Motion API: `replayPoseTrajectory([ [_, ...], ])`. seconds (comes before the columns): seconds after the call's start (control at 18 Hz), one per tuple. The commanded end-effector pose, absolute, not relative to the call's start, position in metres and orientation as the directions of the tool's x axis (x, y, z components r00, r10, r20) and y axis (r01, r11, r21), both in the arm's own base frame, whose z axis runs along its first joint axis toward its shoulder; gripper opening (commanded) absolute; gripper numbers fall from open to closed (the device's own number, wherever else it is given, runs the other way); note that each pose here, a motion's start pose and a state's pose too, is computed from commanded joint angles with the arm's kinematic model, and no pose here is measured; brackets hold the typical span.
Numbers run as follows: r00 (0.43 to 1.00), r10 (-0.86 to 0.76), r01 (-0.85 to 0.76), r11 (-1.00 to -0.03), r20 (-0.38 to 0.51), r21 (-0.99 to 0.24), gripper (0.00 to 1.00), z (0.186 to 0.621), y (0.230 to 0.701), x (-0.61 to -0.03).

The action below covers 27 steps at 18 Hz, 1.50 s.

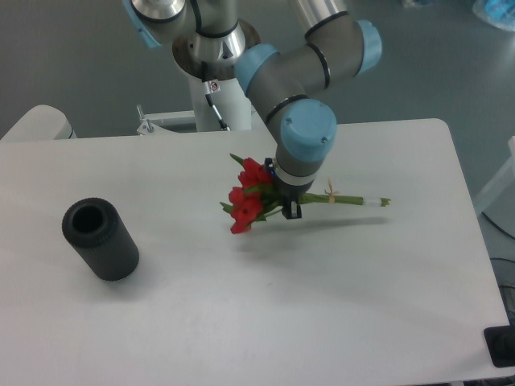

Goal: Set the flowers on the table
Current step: 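Move the held tulips toward the robot base and lower onto the table, then open the gripper to release the tulips and lift away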

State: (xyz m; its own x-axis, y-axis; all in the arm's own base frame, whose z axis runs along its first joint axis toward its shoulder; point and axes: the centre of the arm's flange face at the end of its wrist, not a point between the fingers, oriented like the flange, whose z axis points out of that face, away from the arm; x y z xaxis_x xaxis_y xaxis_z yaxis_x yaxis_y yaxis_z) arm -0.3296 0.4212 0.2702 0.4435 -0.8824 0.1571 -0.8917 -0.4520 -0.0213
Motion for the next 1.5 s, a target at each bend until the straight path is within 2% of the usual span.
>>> replayPoseTrajectory([
  [0.28, 0.431, -0.89, -0.899, -0.438, 0.147, -0.017, 0.15, 0.252, 0.414, -0.308],
  [0.44, 0.426, -0.891, -0.901, -0.434, 0.156, -0.019, 0.26, 0.248, 0.413, -0.303],
  [0.5, 0.427, -0.89, -0.9, -0.435, 0.157, -0.021, 0.38, 0.247, 0.413, -0.303],
  [0.56, 0.431, -0.889, -0.898, -0.44, 0.155, -0.021, 0.55, 0.247, 0.414, -0.304],
  [0.61, 0.435, -0.887, -0.896, -0.444, 0.156, -0.022, 0.92, 0.246, 0.414, -0.304],
  [0.67, 0.44, -0.885, -0.894, -0.448, 0.155, -0.023, 1.0, 0.246, 0.414, -0.304],
  [1.5, 0.47, -0.88, -0.883, -0.47, 0.064, 0.023, 1.0, 0.288, 0.436, -0.355],
])
